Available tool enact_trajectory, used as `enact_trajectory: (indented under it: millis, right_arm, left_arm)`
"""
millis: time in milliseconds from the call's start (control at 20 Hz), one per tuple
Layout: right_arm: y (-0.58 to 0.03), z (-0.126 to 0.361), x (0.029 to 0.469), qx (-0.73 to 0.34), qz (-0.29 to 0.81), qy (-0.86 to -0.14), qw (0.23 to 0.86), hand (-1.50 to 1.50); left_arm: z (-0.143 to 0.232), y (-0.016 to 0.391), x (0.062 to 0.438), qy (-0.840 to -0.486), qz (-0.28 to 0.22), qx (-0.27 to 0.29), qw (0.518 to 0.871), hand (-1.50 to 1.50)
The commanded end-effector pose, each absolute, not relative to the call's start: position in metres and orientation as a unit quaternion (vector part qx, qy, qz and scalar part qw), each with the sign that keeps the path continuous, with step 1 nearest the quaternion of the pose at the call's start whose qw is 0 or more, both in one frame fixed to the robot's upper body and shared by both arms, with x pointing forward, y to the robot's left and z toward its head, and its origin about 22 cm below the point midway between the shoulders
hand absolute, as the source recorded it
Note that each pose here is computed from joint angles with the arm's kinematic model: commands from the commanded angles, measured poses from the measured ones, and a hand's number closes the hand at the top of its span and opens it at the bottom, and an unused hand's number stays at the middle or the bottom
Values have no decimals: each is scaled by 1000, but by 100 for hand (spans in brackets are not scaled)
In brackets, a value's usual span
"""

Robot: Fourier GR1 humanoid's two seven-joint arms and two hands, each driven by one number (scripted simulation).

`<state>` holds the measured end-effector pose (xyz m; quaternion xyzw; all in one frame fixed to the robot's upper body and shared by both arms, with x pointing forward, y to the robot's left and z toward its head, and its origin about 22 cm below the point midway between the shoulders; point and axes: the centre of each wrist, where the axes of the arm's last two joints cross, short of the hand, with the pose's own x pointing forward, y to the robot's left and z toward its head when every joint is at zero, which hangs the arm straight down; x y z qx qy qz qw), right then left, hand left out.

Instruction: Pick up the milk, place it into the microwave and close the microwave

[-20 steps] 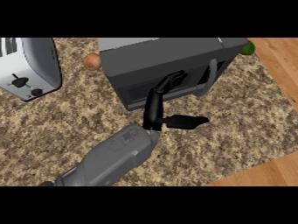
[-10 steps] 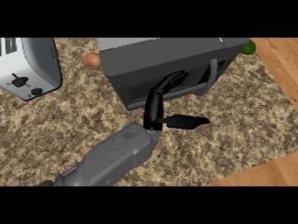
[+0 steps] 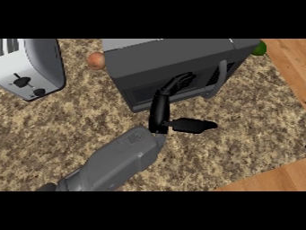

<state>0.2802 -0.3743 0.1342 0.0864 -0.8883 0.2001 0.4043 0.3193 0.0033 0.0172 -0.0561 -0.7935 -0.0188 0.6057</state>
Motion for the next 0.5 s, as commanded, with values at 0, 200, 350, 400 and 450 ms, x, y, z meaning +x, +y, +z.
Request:
enact_trajectory:
  millis: [0, 200, 350, 400, 450]
  right_arm:
    - [-379, 129, 285, 114, 182, -883, 417, -150]
    - [-387, 130, 289, 125, 174, -880, 424, -150]
    - [-391, 137, 292, 134, 177, -880, 420, -150]
    - [-393, 137, 294, 135, 177, -878, 423, -150]
    - [-396, 137, 293, 135, 175, -878, 425, -150]
  left_arm:
    - [32, 8, 344, -795, 15, -21, 606, -150]
    - [27, 11, 344, -794, 19, -18, 607, -150]
    - [29, 10, 344, -797, 21, -22, 604, -150]
    - [27, 11, 344, -791, 27, -19, 610, -150]
    - [30, 10, 346, -797, 24, -20, 603, -150]
